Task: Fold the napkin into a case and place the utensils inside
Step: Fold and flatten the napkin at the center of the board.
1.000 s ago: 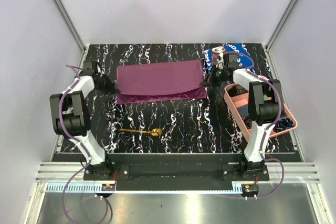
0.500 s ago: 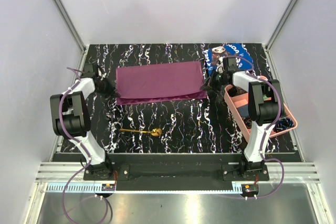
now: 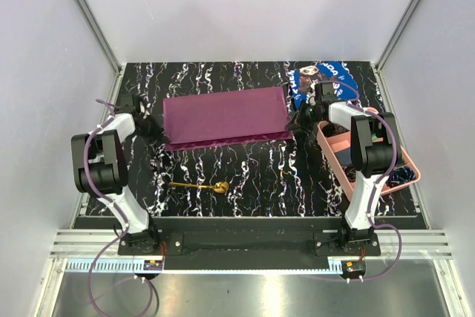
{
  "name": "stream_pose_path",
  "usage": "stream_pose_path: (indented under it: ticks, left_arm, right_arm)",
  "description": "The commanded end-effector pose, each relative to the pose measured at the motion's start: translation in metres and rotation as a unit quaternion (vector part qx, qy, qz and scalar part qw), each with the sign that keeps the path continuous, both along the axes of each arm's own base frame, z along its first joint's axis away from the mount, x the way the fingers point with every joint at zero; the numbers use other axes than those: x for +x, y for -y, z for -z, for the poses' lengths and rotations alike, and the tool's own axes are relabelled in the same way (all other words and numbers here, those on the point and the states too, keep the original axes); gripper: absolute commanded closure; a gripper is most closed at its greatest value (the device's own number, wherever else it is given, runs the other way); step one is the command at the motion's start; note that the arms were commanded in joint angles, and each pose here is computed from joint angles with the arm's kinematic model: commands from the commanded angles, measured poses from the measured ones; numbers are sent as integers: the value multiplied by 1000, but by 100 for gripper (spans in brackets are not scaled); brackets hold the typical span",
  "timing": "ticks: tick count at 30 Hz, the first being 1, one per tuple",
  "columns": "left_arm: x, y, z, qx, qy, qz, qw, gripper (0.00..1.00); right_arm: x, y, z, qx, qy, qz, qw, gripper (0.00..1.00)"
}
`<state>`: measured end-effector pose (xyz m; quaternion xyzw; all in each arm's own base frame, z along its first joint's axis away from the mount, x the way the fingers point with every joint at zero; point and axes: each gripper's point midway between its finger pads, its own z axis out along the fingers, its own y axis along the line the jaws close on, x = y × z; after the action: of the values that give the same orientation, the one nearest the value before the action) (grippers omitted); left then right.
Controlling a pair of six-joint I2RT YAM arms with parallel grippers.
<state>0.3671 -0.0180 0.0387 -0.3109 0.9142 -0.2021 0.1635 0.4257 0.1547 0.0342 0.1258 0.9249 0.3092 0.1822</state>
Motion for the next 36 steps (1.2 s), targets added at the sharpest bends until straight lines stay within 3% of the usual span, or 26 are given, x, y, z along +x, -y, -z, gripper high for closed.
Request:
stream_pose_path:
  ticks: [1,7,18,36]
  left_arm:
    - [1,-1,-20,2,29,-1,1000,100]
    - [2,4,-25,-10,36,5,999,100]
    - [-8,7,-37,-9,48,2,999,100]
    - [-39,7,1,-4,-11,-2,1000,100]
  right_arm:
    - [-1,7,12,-22,-17,8,1000,99]
    - [-8,7,18,-26,-27,6,999,98]
    - [-2,2,-19,-31,7,0,999,98]
    - [-20,4,-10,-49,-8,0,999,98]
